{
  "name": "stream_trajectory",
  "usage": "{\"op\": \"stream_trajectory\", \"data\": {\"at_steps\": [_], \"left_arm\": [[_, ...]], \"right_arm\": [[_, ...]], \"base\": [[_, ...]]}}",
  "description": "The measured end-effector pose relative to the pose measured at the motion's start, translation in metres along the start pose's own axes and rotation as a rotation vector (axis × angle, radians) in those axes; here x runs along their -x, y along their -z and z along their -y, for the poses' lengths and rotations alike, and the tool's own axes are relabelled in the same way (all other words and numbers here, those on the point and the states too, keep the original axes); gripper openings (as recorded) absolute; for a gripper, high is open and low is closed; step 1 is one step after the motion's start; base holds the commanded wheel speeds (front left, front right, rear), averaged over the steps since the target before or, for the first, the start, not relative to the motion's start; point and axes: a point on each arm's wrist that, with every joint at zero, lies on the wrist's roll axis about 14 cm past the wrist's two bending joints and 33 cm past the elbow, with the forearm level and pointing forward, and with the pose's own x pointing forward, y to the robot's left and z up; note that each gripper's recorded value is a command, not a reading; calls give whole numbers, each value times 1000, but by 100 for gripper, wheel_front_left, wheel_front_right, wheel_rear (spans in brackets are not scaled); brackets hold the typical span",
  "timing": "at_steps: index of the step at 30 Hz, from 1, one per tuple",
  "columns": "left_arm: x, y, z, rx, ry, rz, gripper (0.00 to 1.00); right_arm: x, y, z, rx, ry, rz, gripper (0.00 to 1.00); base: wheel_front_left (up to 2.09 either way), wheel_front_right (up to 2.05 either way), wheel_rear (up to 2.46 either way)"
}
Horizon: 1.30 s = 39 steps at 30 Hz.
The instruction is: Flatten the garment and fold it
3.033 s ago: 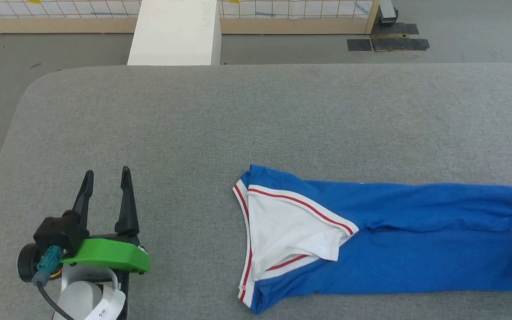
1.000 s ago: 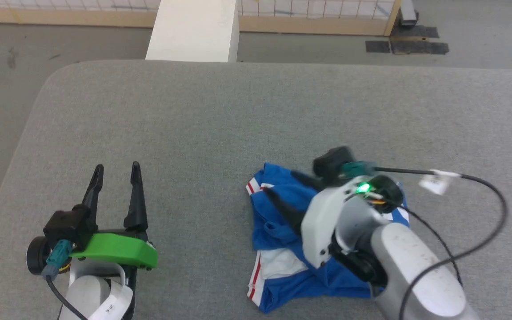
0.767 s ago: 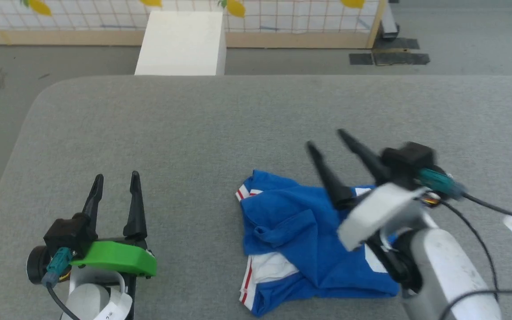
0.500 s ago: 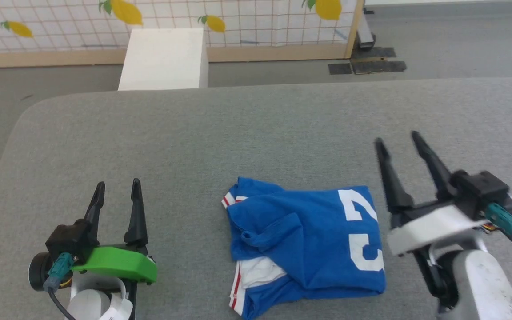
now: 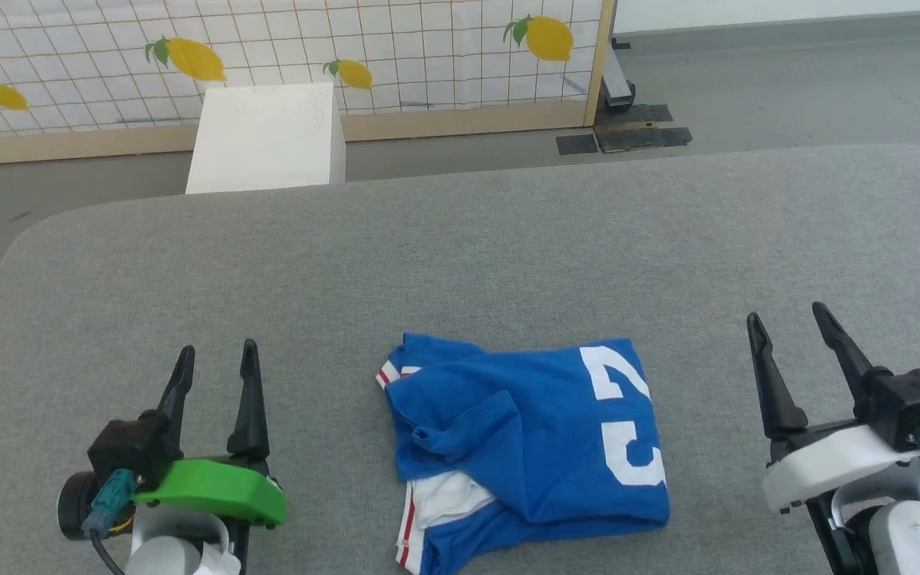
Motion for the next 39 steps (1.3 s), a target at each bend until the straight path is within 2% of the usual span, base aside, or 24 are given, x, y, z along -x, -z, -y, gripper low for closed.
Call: {"op": "stream_trajectory", "data": {"at_steps": [19, 21, 24, 29, 31, 35, 39], "left_arm": [[5, 6, -2, 3, -7, -18, 100], [5, 6, -2, 4, -7, -19, 100], [5, 7, -2, 4, -8, -20, 100], [5, 7, -4, 4, -12, -21, 100], [6, 7, -5, 3, -15, -22, 100], [7, 8, -7, 2, -23, -26, 100], [8, 10, -11, 1, -33, -30, 100]], "right_arm": [[1, 5, -3, -17, -19, -7, 100], [1, 7, -5, -49, -16, -12, 100], [2, 18, -8, -302, 32, -60, 100], [12, 61, -12, -779, 76, -314, 100], [20, 78, -12, -901, 79, -422, 100], [38, 114, -19, -1071, 70, -658, 100], [39, 130, -25, -1160, 43, -811, 100]], "base": [[0, 0, 0], [0, 0, 0], [0, 0, 0], [0, 0, 0], [0, 0, 0], [0, 0, 0], [0, 0, 0]]}}
